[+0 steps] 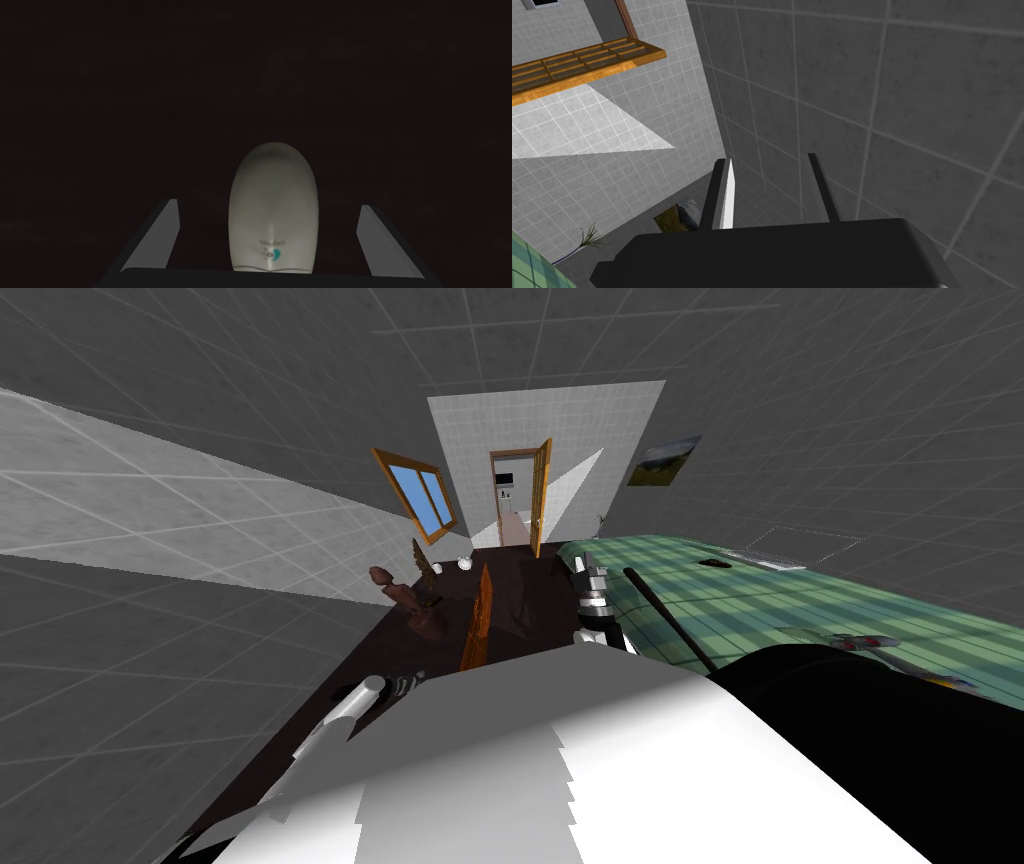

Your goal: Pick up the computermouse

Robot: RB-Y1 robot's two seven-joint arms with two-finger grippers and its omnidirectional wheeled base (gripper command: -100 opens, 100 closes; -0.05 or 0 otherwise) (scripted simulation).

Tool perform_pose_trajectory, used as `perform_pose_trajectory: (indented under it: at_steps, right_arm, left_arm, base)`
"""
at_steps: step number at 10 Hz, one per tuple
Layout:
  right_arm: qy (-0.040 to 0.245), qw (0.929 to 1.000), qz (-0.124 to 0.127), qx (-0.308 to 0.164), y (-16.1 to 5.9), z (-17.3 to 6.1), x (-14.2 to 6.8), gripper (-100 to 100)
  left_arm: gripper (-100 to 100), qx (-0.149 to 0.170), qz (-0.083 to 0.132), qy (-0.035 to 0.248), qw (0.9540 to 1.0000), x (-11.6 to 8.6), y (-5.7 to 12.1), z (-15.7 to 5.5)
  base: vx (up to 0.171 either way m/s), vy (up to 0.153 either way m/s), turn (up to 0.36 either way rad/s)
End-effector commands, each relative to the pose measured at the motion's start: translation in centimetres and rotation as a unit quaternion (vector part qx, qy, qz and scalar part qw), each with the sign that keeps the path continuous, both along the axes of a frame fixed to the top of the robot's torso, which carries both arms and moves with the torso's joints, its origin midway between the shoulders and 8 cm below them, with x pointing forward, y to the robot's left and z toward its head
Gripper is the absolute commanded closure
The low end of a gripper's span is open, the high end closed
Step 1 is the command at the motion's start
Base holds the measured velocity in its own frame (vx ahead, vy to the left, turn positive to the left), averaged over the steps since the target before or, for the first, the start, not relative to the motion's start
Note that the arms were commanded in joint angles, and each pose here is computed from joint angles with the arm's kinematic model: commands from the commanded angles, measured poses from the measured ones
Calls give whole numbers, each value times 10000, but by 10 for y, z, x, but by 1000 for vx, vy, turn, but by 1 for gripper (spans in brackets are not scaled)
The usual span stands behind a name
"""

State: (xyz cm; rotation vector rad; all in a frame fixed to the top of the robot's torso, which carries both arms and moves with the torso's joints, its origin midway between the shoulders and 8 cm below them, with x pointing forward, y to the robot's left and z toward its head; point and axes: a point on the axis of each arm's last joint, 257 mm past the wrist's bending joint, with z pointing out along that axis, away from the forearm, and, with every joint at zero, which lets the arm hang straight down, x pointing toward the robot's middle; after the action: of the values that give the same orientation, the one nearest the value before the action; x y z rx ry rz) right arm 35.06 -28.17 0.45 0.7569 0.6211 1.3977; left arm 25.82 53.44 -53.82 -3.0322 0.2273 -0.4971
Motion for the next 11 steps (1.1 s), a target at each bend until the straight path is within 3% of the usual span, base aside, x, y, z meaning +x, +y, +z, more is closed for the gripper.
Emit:
perform_pose_trajectory:
  at_steps: [1, 2, 6, 7, 11]
  right_arm:
    - [0, 10000, 0, 0, 0, 0, 0, 0]
    - [0, 10000, 0, 0, 0, 0, 0, 0]
    - [0, 10000, 0, 0, 0, 0, 0, 0]
    - [0, 10000, 0, 0, 0, 0, 0, 0]
    - [0, 10000, 0, 0, 0, 0, 0, 0]
  left_arm:
    - [0, 0, 0, 0, 10000, 0, 0, 0]
    - [-100, 2, -11, -9, 10000, -1, -11, -11]
    - [-100, -5, -18, -8, 10000, -4, -20, -19]
    - [100, 1, -21, -13, 10000, -4, -21, -19]
    - [100, -6, -23, -12, 10000, -3, -21, -20]
  base:
    - [0, 0, 0]
    - [34, 44, 18]
    - [28, 44, 6]
    - [0, 0, 0]
    - [0, 0, 0]
